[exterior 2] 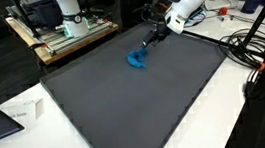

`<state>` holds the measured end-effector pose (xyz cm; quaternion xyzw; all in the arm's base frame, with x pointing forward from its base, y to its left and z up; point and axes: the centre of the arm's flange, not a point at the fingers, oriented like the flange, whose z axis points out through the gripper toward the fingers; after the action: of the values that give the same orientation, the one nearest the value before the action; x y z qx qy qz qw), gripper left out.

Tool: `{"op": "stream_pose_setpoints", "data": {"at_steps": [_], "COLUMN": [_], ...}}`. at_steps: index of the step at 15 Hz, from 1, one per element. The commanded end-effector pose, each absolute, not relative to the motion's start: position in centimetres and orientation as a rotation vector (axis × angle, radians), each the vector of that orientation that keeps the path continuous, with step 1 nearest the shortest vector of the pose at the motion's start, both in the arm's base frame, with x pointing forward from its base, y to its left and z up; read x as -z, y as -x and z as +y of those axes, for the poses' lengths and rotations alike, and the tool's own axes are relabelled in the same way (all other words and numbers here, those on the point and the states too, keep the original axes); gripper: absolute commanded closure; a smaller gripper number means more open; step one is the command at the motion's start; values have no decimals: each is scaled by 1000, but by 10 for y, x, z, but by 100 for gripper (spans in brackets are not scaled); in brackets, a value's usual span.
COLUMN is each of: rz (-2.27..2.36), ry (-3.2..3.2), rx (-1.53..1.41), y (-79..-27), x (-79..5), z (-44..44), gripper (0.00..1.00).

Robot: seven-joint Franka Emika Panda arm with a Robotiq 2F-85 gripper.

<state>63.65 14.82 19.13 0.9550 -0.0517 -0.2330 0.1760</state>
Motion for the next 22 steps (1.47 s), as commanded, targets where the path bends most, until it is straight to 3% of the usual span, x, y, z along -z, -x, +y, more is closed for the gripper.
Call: {"op": "stream_pose_setpoints", "data": {"at_steps": [1,11,22], "rz": [-21,-34,-120], "ry": [-2687,-2900,-3203], "rx": [683,795,864], "y": [-665,-691,-678], "x": [-182,-204,-209], "z": [151,61,-52], "gripper": [0,0,0]}}
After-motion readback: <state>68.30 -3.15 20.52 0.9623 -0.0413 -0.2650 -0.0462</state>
